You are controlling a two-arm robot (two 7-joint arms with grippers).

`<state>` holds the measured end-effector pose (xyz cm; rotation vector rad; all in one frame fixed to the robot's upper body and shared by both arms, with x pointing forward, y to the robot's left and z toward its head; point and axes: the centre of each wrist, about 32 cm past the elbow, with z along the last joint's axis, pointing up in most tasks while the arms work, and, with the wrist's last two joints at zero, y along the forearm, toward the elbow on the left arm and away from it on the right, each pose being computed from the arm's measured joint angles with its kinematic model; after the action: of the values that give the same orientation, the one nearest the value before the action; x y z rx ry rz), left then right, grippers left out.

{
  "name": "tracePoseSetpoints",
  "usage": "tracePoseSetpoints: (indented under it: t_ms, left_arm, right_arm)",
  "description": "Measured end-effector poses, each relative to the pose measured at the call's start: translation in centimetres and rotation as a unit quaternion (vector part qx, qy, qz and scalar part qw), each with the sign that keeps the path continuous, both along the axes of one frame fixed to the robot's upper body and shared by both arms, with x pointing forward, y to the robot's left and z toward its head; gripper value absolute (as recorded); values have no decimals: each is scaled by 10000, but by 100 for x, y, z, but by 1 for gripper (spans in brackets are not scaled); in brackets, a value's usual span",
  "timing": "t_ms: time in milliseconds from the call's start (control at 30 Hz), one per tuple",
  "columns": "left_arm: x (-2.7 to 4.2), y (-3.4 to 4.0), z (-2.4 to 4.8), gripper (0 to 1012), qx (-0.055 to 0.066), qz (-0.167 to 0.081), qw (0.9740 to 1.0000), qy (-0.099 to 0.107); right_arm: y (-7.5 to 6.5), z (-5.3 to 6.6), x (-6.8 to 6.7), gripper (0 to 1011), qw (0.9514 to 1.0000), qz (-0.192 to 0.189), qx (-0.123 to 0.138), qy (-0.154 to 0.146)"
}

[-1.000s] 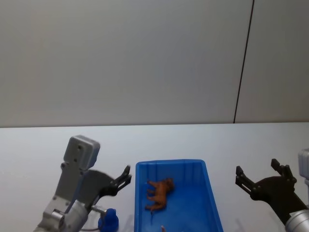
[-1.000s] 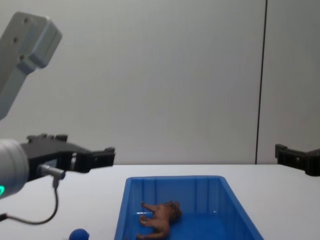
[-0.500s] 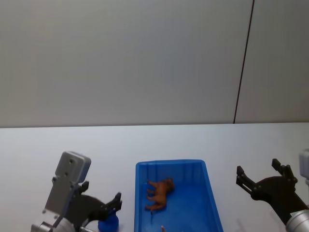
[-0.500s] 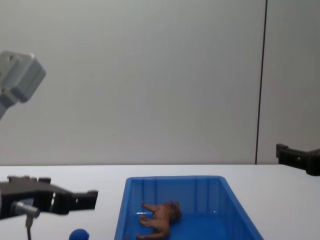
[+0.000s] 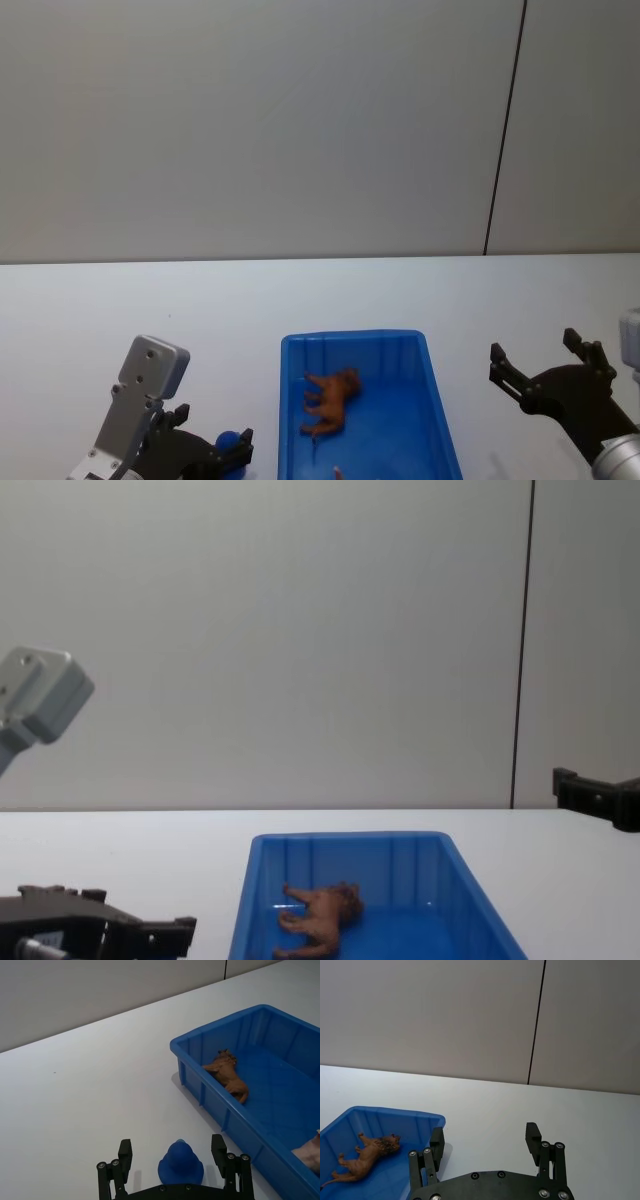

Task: Pick up the two dolls from the table and place them into the box.

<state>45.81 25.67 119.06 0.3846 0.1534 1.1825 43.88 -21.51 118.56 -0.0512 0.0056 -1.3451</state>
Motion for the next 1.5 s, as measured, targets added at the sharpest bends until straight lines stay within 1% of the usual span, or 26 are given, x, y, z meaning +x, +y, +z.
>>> tracePoseSetpoints:
  t_ms: [433, 500, 667, 700, 800, 867, 1000, 1167, 1200, 1367, 1500]
  left_arm:
    - [127, 12, -151, 1001, 50, -129, 9998, 123]
    - [146, 13, -174, 973, 60, -157, 9998, 140]
    - [186, 13, -235, 860, 71, -218, 9996, 186]
    - [188, 14, -239, 860, 74, -226, 9995, 186]
    - [204, 14, -262, 732, 81, -251, 9995, 185]
    - [209, 14, -274, 703, 80, -263, 9995, 184]
    - [221, 15, -297, 529, 79, -283, 9994, 174]
    - [225, 15, -310, 386, 67, -299, 9994, 142]
    - [226, 15, -310, 327, 64, -301, 9994, 136]
    - [220, 21, -306, 264, 45, -307, 9995, 74]
    - [211, 27, -276, 240, 29, -316, 9995, -11]
  right_arm:
    - [0, 0, 0, 1001, 10000, 0, 0, 1]
    - [0, 0, 0, 1001, 10000, 0, 0, 1]
    - [0, 0, 0, 1001, 10000, 0, 0, 1]
    - [0, 0, 0, 1001, 10000, 0, 0, 1]
    - [0, 0, 0, 1001, 10000, 0, 0, 1]
    - [0, 0, 0, 1001, 10000, 1, -1, 1]
    - [0, 0, 0, 1001, 10000, 0, 0, 1]
    - [0, 0, 0, 1001, 10000, 0, 0, 1]
    - [0, 0, 0, 1001, 10000, 1, -1, 1]
    - [0, 0, 0, 1001, 10000, 1, 0, 1]
    - [0, 0, 0, 1001, 10000, 1, 0, 1]
